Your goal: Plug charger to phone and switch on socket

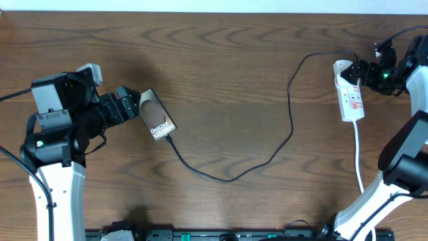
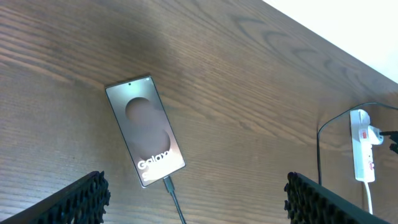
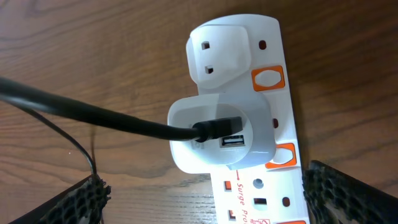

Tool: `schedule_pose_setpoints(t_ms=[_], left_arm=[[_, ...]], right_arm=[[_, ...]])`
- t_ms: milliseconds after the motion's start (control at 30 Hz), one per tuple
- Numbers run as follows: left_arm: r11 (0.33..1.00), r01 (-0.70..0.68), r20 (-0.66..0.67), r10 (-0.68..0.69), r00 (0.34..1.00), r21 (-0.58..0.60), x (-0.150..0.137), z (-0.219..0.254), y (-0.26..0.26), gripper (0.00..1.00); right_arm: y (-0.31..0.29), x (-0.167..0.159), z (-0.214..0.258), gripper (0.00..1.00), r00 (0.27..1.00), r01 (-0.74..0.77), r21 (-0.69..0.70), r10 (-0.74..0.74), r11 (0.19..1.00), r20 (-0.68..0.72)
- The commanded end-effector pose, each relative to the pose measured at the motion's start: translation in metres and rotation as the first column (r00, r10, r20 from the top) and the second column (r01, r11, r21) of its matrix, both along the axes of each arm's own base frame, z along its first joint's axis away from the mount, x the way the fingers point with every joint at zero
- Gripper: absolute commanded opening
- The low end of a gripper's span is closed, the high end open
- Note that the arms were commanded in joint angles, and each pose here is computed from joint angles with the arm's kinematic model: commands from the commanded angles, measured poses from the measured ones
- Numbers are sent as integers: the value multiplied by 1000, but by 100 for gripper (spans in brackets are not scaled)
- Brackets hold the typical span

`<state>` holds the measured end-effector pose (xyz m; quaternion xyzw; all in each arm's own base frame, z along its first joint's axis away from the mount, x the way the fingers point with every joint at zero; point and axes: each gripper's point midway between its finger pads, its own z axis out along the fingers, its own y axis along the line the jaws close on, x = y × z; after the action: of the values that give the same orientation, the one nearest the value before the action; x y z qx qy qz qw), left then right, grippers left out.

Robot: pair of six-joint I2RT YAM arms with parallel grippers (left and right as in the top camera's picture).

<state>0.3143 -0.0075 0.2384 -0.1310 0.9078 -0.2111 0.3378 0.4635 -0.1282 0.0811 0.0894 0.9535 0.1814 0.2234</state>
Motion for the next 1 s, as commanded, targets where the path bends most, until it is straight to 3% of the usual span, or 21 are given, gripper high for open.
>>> schedule_pose_setpoints(t_ms=[0, 967], left_arm=[[1000, 22, -12, -22, 1000, 2, 0, -4, -1, 90], [1000, 22, -62, -22, 998, -10, 3, -17, 0, 89]], right_arm=[[-1, 1, -15, 99, 999, 14, 10, -13, 1000, -34], [22, 5, -41, 99, 997, -23, 89, 29, 996, -66]])
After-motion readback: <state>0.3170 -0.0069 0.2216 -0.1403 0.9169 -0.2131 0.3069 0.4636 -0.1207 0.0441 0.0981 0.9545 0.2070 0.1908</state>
